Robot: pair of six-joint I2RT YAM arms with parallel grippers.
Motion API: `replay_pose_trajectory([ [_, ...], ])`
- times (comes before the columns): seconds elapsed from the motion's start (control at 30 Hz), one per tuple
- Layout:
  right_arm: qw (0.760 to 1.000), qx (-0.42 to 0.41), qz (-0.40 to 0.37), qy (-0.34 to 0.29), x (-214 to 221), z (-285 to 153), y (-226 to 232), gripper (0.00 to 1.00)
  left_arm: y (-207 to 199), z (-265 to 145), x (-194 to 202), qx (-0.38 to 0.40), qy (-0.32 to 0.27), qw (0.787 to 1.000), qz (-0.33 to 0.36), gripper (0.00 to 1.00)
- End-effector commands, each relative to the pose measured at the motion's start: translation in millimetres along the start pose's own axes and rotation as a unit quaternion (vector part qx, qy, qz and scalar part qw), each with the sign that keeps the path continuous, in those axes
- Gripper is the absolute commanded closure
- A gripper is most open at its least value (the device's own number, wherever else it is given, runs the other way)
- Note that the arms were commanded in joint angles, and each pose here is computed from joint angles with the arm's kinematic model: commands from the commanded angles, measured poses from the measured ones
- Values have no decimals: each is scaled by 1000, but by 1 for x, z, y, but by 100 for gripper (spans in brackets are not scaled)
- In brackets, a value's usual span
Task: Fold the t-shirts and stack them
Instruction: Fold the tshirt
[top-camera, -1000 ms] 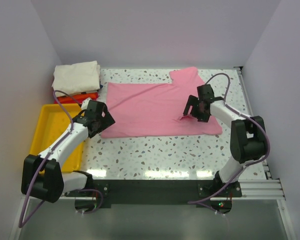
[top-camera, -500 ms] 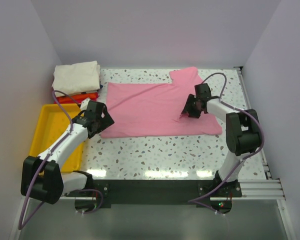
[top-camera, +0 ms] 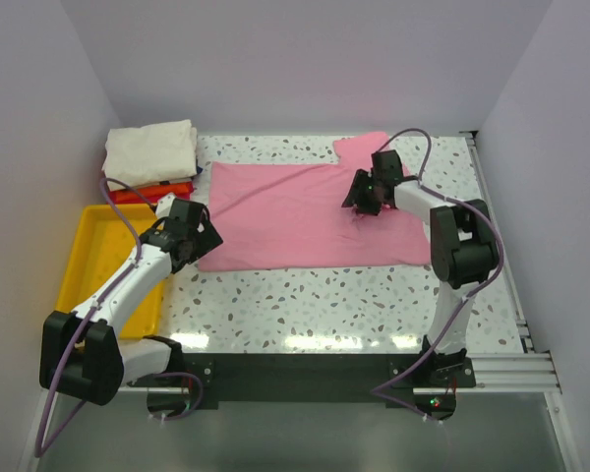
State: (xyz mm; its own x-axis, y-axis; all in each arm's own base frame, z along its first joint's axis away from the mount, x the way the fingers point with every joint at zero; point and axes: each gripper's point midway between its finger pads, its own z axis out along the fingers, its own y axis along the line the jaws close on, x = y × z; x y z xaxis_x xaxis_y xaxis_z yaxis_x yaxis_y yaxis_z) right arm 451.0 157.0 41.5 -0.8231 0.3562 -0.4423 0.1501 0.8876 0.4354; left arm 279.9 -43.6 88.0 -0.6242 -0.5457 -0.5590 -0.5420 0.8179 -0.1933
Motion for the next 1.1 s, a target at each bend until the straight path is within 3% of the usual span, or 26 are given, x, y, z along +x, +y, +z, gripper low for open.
replay_pose_trajectory([
  [0.0, 997, -43, -58, -37, -26, 2, 40, 48, -2, -8, -11, 3, -18, 1000, 0, 0],
  [0.3, 991, -30, -125, -43, -32, 3, 61, 43, 1, -8, -9, 0, -17, 1000, 1, 0],
  [0.47, 986, -17, -145, -74, -48, -31, 62, 30, -4, -6, -9, 10, -17, 1000, 3, 0],
  [0.57, 985, -15, -147, -87, -50, -54, 59, 28, -7, -4, -7, 16, -12, 1000, 3, 0],
  [0.83, 976, 5, -217, -36, -32, -43, 47, 39, -7, 3, 0, 20, -3, 1000, 8, 0],
  [1.07, 967, 87, -240, 10, -24, -18, 26, 46, -6, 6, 2, 18, -2, 1000, 12, 0],
])
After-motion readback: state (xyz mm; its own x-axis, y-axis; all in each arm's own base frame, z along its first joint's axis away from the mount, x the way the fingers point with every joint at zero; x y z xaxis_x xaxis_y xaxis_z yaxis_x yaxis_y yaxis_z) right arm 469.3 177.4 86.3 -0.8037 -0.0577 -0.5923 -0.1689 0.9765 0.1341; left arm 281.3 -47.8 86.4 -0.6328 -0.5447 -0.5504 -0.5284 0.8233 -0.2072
